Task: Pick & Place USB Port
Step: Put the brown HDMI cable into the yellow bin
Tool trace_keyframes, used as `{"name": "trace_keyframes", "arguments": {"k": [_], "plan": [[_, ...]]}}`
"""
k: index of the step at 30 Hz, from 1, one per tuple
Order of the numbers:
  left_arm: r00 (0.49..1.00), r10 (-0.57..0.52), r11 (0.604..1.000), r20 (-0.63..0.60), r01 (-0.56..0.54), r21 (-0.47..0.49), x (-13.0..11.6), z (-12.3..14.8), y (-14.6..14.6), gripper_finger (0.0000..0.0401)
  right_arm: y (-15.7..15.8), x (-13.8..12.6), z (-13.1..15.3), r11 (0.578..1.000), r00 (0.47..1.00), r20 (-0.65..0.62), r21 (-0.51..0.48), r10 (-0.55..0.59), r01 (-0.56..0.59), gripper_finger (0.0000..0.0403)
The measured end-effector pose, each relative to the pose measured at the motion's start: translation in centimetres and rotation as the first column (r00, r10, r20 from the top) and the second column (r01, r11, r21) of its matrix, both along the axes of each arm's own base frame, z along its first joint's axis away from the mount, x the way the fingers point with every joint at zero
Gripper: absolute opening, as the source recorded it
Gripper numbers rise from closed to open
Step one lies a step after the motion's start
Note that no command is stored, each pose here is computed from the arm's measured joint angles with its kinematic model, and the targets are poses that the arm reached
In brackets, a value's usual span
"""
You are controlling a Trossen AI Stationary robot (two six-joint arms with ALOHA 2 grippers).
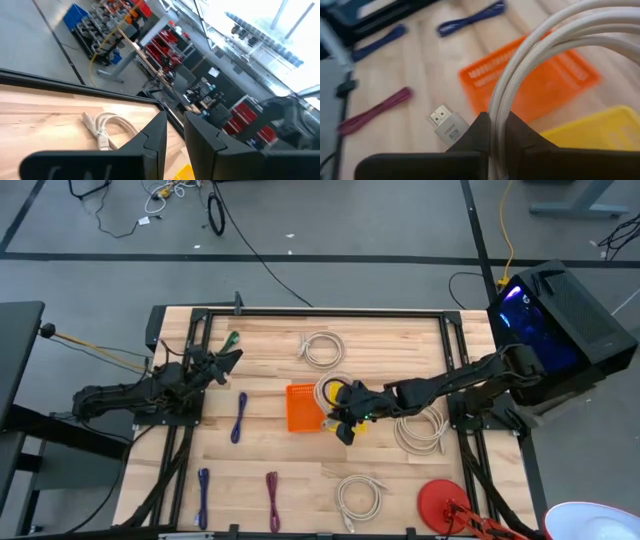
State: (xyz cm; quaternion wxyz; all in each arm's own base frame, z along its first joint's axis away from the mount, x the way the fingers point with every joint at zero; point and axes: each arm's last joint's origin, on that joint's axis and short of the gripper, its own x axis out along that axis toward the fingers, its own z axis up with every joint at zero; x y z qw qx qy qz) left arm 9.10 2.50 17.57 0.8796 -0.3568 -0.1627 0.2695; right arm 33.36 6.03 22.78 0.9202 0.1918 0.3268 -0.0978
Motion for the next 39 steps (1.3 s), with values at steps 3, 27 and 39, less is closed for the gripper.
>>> {"name": "trace_keyframes", "arguments": {"k": [3,27,39], "plan": [[0.998,-0.059,0.998,-0.001,0.059,0.006,0.1,0.0,-0.1,0.0069,-0.6,-0.1,-0.4,0.997,0.997,-0.012,0.007,-0.075,0.075,0.0022],[0.984,-0.178,0.984,0.004,0.178,0.022,0.3,0.1,-0.4,0.0069,-0.2,1.2,-3.2,0.992,0.995,-0.017,0.083,-0.094,0.095,0.0022],[0.984,-0.179,0.984,0.004,0.178,0.018,0.3,0.1,-0.4,0.0069,-0.2,1.2,-3.9,0.992,0.995,-0.051,0.085,-0.086,0.09,0.0067]]}}
